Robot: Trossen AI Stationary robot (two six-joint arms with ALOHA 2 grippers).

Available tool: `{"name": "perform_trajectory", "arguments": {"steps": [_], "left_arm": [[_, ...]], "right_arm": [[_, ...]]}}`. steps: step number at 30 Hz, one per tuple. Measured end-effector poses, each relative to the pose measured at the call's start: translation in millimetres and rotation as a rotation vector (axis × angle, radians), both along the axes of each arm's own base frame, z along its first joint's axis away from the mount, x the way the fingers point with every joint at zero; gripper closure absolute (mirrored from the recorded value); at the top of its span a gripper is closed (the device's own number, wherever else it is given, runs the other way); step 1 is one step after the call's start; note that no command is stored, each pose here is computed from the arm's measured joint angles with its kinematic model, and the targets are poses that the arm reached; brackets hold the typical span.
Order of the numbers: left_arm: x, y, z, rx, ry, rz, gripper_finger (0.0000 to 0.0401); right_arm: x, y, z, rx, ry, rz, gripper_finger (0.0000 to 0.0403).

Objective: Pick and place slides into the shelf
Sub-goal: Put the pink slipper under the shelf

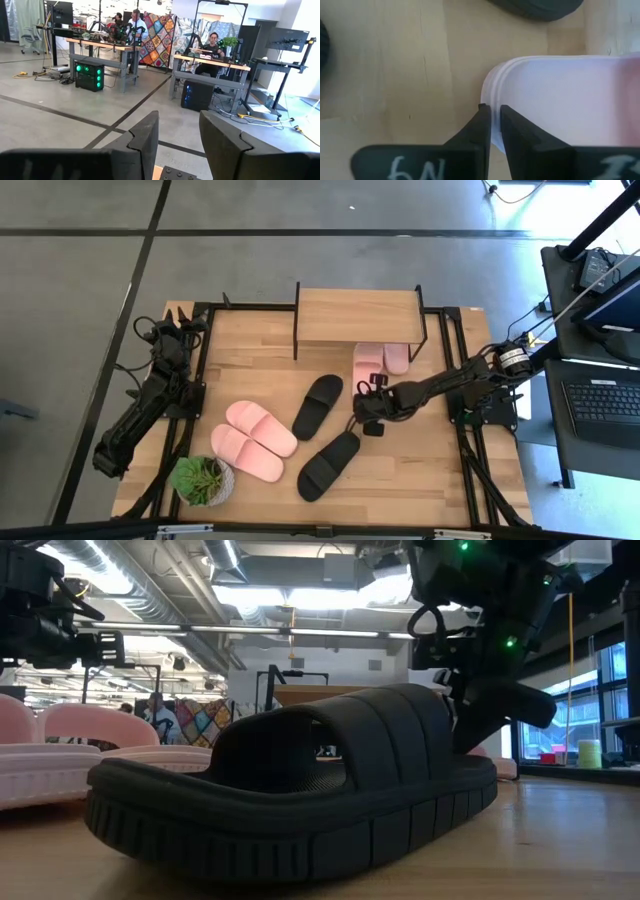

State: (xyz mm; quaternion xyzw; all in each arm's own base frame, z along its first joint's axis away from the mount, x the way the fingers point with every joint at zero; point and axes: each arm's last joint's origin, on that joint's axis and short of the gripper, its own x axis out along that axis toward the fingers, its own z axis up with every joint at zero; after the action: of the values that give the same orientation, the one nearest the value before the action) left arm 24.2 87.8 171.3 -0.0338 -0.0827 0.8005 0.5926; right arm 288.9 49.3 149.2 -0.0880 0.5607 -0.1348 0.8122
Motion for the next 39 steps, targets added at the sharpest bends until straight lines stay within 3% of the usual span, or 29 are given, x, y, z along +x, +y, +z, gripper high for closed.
{"name": "perform_trajectory", "arguments": {"steps": [6,13,28,39], "left_arm": [[0.0,0.0,0.0,0.0,0.0,0.0,0.0267],[0.0,0.0,0.0,0.0,0.0,0.0,0.0267],[0.0,0.0,0.0,0.0,0.0,0.0,0.0267],[0.0,0.0,0.0,0.0,0.0,0.0,0.0267]], "right_arm": [[1.4,-10.0,-0.1,-0.006,0.006,-0.023,0.0364],[0.6,-25.0,-0.7,-0.024,0.032,-0.07,0.0396],[-4.2,-63.6,-1.1,-0.109,0.107,-0.17,0.0399],[-7.4,-93.7,-1.1,-0.104,0.11,-0.282,0.0401]]}}
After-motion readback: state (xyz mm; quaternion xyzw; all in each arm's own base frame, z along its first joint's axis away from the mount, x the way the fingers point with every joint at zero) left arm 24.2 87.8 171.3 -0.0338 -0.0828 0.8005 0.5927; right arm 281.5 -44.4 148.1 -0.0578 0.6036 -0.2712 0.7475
